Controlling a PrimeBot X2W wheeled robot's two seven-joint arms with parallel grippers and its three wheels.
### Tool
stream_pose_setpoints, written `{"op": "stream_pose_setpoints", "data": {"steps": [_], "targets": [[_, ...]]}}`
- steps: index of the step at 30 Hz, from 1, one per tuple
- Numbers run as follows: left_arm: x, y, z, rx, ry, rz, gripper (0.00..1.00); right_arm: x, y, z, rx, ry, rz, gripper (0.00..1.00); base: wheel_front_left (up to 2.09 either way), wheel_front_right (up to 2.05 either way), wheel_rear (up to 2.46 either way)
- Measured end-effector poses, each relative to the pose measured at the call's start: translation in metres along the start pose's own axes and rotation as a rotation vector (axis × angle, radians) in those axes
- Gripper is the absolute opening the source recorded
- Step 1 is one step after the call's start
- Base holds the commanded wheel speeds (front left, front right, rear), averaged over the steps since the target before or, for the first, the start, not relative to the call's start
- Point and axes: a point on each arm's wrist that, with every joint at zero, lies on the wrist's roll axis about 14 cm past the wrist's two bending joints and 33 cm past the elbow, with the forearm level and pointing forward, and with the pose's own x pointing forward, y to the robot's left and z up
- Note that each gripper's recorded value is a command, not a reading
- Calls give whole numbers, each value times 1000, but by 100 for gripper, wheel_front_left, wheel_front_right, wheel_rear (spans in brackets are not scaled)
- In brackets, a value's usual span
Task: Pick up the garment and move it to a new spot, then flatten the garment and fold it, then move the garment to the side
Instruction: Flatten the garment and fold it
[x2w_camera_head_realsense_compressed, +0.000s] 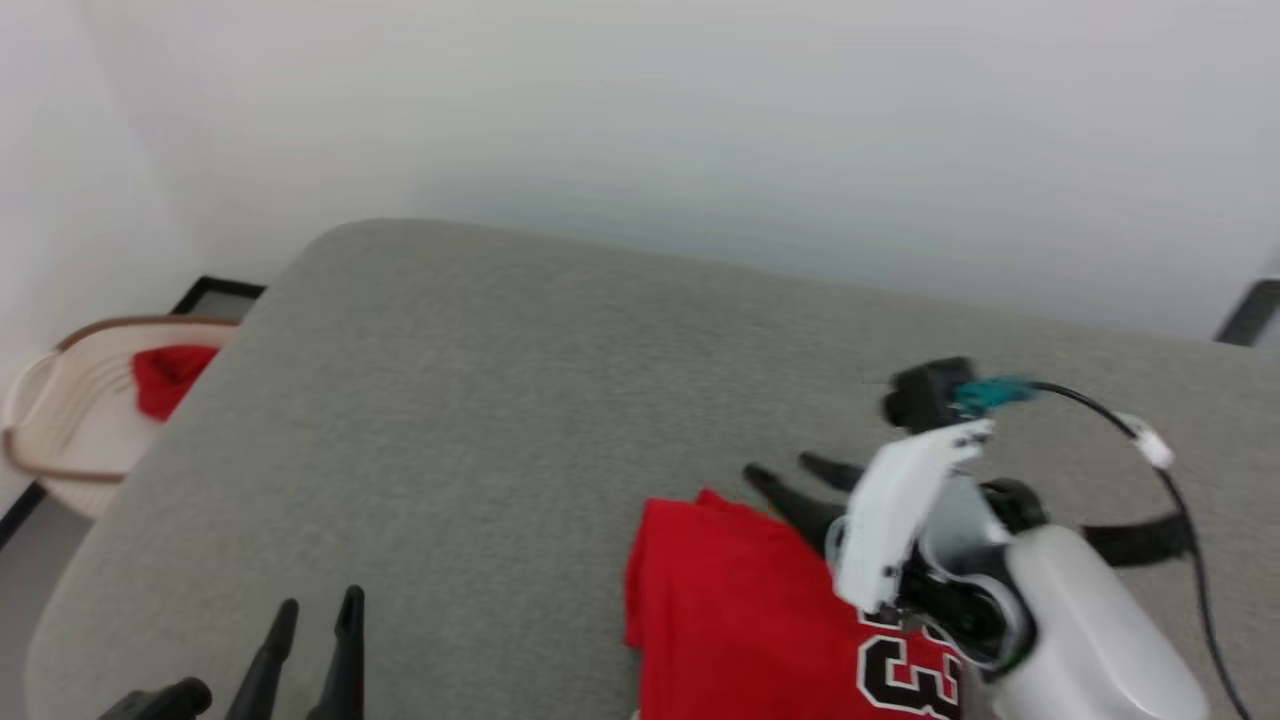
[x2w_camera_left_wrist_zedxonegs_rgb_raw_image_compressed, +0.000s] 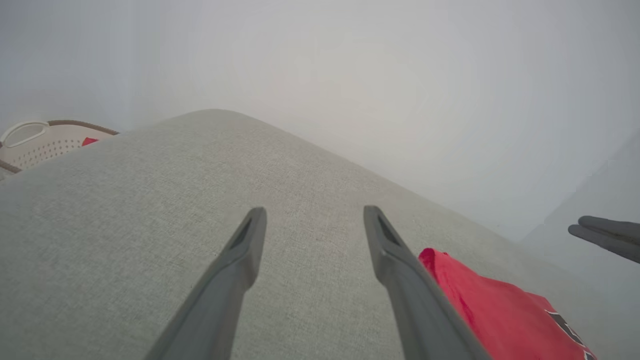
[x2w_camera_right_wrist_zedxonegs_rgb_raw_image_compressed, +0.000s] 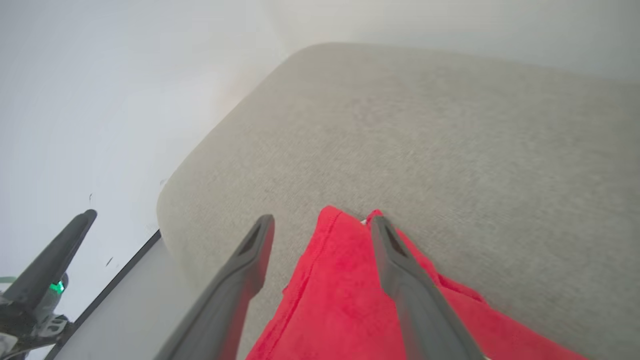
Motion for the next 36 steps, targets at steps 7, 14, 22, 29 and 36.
{"op": "stream_pose_setpoints", "data": {"steps": [7,14,22,29,36], "targets": [[17,-19,-4,22,18,-72,100,-58,-43,17,-48,-212,-126,100,0,0,0],[35,-47,-11,42,42,-167,100,-125,-86,22,-85,-396,-288,100,0,0,0],[48,-69,-19,70,68,-247,100,-196,-122,16,-115,-556,-478,100,0,0,0],[52,-73,-19,91,70,-269,100,-239,-140,-4,-73,-634,-604,100,0,0,0],[53,-65,-11,123,46,-255,100,-255,-147,-22,-27,-652,-668,100,0,0,0]]}}
